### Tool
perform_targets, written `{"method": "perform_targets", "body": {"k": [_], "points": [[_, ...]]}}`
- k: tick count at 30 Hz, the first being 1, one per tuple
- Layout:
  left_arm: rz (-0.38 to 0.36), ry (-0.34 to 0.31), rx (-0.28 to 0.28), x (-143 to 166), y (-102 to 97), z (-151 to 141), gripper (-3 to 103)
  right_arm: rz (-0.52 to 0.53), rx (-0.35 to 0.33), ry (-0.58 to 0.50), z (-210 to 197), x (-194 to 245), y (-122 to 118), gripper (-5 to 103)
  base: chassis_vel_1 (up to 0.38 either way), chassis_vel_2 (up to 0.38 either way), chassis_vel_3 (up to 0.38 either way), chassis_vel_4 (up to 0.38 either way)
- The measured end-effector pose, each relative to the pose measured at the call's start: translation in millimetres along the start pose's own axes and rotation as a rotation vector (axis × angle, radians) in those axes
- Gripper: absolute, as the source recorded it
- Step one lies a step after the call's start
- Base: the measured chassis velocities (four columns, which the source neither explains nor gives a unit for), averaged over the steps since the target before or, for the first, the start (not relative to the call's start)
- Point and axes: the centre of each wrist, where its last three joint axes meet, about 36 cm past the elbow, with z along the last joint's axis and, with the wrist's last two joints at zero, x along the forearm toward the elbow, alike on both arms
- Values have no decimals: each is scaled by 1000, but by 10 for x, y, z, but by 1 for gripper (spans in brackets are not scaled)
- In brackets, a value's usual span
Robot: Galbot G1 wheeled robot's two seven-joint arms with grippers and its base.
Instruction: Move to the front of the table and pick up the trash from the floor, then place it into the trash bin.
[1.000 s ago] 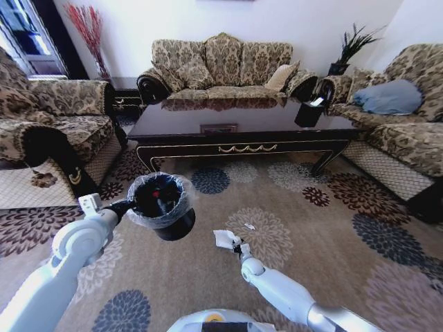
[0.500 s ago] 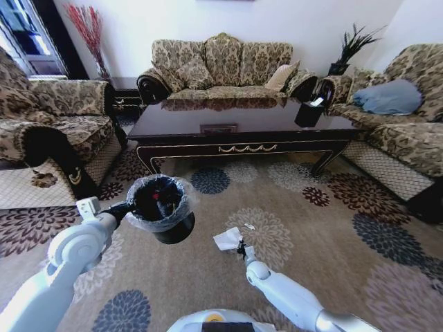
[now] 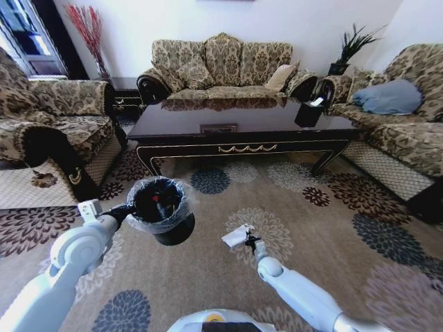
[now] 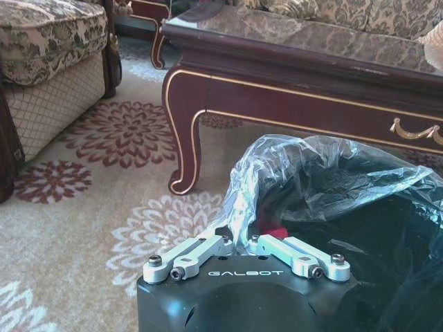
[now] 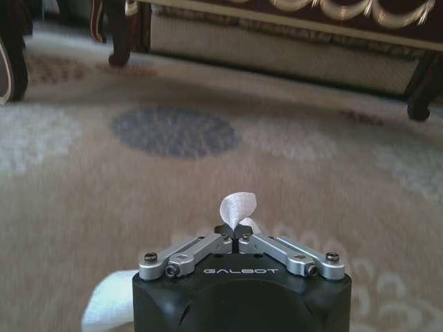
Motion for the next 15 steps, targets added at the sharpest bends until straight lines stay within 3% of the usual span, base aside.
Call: {"method": "perform_targets", "body": {"k": [15], "points": [[9, 65, 0, -120, -62, 268, 4, -39, -61, -318, -1114, -135, -350, 0, 0, 0, 0, 0]]}}
